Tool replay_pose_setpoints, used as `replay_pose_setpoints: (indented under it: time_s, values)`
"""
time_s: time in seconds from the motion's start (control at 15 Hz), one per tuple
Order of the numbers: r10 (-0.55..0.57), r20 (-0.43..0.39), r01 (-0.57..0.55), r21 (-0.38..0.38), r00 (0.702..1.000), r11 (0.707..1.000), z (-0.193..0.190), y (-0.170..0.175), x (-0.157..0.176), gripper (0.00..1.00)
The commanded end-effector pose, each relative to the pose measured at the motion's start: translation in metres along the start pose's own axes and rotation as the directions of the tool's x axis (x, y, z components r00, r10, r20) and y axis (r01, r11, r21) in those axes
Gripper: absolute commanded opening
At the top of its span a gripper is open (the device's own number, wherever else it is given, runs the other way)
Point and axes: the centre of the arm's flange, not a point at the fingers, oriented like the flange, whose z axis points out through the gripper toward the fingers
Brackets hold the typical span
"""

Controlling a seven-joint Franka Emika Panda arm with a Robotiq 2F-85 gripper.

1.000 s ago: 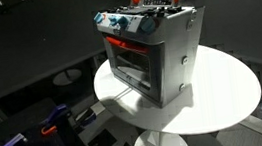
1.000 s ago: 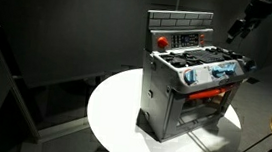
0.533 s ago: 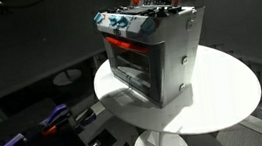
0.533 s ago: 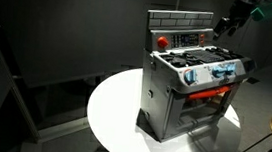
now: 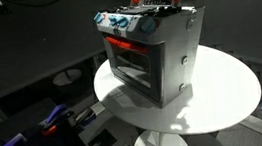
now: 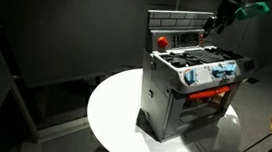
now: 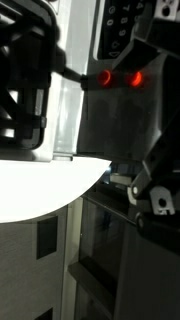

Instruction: Press the top switch on the stove

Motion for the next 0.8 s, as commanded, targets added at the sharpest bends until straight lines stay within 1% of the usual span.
replay_pose_setpoints:
  time_s: [0.0,0.33,0.73]
  values:
    - [0.019,0.006,-0.019,-0.034,1.000,0.999,0.010,-0.001,0.025,1.00]
    - [0.020,0.027,-0.019,-0.043,0.999,0.999,0.012,0.001,0.029,1.00]
    - [0.019,0.074,-0.017,-0.025,0.997,1.000,-0.012,0.016,0.013,1.00]
